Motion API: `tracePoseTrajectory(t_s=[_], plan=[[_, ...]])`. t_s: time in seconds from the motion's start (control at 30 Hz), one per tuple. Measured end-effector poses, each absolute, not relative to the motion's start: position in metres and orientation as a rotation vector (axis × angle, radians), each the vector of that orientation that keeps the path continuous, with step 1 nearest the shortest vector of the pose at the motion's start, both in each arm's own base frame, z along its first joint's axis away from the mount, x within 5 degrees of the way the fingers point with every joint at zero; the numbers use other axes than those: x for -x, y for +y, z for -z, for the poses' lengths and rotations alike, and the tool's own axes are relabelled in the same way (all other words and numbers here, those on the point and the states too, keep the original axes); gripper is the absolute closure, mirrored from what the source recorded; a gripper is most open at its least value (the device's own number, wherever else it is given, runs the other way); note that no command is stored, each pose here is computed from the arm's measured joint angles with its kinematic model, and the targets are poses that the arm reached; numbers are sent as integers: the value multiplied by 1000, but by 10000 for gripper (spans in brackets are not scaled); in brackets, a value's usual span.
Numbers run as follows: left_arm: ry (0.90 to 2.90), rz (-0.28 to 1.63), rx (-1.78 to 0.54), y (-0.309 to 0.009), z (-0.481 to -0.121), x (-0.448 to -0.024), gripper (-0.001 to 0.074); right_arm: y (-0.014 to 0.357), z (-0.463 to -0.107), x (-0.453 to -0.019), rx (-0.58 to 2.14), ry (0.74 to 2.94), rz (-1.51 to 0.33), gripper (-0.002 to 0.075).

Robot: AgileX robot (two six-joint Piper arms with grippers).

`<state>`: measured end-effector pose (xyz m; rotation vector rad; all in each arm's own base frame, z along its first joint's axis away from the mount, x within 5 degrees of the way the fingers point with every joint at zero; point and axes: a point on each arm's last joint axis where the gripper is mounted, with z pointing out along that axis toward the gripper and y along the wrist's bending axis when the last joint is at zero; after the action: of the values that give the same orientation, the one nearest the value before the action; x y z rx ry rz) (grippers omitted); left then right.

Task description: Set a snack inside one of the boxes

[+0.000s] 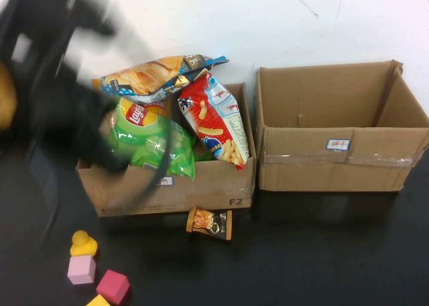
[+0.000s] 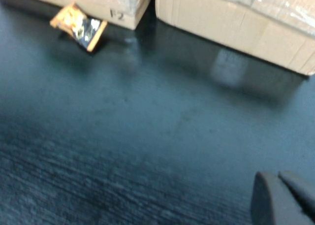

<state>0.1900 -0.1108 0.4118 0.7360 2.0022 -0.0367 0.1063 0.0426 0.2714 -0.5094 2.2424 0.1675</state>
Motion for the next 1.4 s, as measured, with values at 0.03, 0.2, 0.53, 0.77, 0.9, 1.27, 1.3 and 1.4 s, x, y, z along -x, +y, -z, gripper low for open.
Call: tracePoseTrajectory(t_s=[0.03,0.2,0.53,0.77,0.9,1.27,1.3,1.4], plan=[[2010,36,-737,-105,-400,-181,736,42,-271,-106,515,2252,-165,727],[2041,-6,-727,-81,-355,-152,736,42,-267,-103,525,2299,-167,727],[2169,-87,-715,-51,-332,-116,736,41,-266,-102,530,2315,-165,727],[2296,-137,-722,-41,-324,-104,736,41,-266,-102,538,2314,-161,727],[2263,-100,-639,-29,-331,-90,736,41,-266,-101,541,2315,-161,727],[1996,175,-95,0,-344,-27,736,42,-266,-101,541,2316,-163,727],[1994,174,-59,0,-340,-25,736,42,-266,-101,541,2316,-163,727],[2010,152,11,0,-319,-24,736,42,-266,-101,541,2316,-163,727]])
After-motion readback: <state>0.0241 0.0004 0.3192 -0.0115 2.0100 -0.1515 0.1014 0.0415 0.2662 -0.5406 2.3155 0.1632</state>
